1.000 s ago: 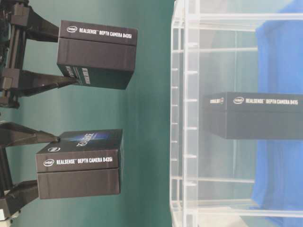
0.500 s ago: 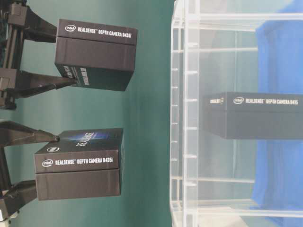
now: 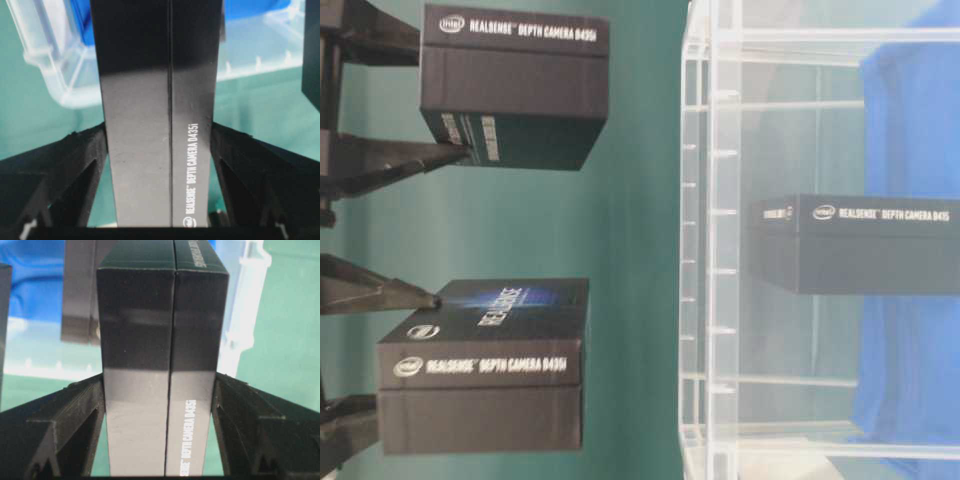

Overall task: Take the box out of the case with both arms.
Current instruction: 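Carry both boxes forward over the bin's front wall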

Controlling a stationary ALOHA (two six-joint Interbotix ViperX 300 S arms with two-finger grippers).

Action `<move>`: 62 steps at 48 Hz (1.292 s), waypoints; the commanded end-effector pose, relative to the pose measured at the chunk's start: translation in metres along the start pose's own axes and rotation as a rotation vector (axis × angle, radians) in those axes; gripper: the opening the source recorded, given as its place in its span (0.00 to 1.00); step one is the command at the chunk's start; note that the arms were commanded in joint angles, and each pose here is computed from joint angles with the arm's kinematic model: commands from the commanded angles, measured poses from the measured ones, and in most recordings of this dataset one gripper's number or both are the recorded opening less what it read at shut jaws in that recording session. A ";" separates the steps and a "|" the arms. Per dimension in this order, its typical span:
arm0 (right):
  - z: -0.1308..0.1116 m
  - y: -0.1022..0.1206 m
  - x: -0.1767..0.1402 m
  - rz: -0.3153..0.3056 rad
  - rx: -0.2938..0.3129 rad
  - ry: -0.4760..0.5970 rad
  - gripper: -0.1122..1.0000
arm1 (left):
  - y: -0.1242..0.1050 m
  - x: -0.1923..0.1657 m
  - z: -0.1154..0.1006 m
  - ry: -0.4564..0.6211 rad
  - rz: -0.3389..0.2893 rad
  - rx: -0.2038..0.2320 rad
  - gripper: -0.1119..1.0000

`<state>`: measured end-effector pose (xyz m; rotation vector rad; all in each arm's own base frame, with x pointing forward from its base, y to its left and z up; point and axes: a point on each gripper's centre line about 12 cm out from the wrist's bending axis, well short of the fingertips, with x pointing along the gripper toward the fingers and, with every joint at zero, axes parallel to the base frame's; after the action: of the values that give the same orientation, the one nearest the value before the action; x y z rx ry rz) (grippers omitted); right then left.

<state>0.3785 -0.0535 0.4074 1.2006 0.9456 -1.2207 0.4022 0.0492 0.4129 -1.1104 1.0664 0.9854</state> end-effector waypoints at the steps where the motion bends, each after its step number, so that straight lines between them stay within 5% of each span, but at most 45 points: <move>1: -0.015 -0.004 -0.023 0.059 -0.014 0.001 0.68 | 0.002 -0.017 -0.016 -0.006 -0.045 0.005 0.67; 34: -0.101 -0.013 -0.036 0.064 -0.032 0.036 0.68 | -0.012 -0.021 -0.106 0.039 -0.056 -0.031 0.67; 62: -0.122 -0.020 -0.043 0.054 -0.024 0.048 0.68 | -0.013 -0.031 -0.121 0.036 -0.069 -0.040 0.67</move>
<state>0.3692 0.0748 0.4114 1.2102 0.9764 -1.1704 0.3952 -0.0751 0.4165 -1.1732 1.0664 0.9659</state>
